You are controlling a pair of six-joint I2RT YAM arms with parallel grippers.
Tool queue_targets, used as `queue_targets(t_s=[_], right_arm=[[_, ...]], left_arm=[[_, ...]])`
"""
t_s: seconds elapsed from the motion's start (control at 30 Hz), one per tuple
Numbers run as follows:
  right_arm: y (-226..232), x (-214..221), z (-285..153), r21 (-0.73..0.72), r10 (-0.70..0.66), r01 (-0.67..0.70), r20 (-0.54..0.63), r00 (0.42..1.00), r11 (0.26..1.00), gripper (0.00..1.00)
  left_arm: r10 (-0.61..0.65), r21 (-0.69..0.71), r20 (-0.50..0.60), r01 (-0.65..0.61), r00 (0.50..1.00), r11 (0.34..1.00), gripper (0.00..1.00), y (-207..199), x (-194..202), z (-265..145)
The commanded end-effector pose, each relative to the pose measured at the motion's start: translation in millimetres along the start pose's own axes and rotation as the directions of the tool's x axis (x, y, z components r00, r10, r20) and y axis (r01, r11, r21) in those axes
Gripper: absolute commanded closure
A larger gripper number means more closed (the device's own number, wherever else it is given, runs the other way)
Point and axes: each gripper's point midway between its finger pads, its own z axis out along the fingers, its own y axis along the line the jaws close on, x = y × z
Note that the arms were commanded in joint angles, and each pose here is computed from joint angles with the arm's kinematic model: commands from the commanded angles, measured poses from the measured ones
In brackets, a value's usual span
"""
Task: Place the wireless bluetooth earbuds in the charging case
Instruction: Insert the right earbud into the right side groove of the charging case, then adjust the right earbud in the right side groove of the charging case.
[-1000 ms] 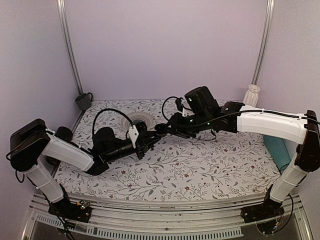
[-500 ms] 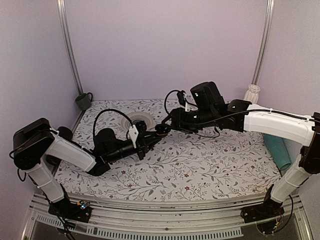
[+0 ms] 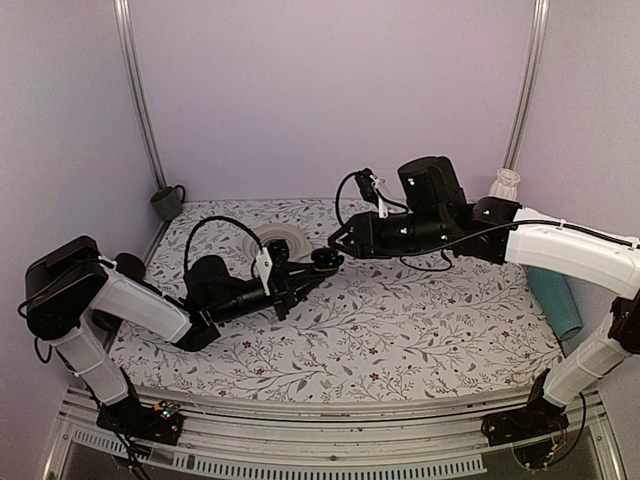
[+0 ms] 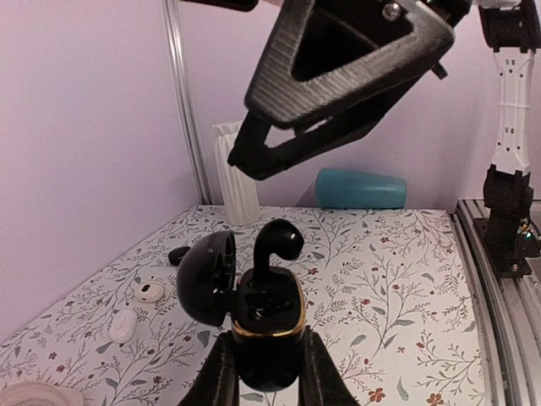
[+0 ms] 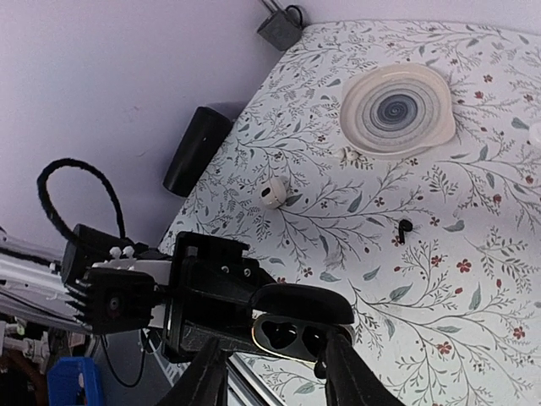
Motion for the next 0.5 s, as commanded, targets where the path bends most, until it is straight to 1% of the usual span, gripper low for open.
queue_targets(t_s=[0.0,0.17,0.27,0.47], right_arm=[[24,-6,-27,-0.103,-0.205,0.208,0.041,0.978,0.973,0.62],[34,0,-42,-0.181,-0.292,0.294,0.038,0.956,0.939,0.66],[36,5,-48,-0.197,-0.324,0.324,0.038,0.945,0.925,0.68],[38,15,-45,-0.236,-0.373,0.365,0.011,0.928,0.901,0.77]], left_arm=[[-0.013,0.057,0.091,0.008,0.996,0.998,1.00,-5,-28,-9],[-0.033,0.104,0.126,0.020,0.992,0.994,1.00,-8,-40,-20],[-0.051,0.128,0.143,0.033,0.988,0.991,1.00,-10,-46,-25],[-0.075,0.158,0.170,0.048,0.983,0.986,1.00,-12,-54,-30]])
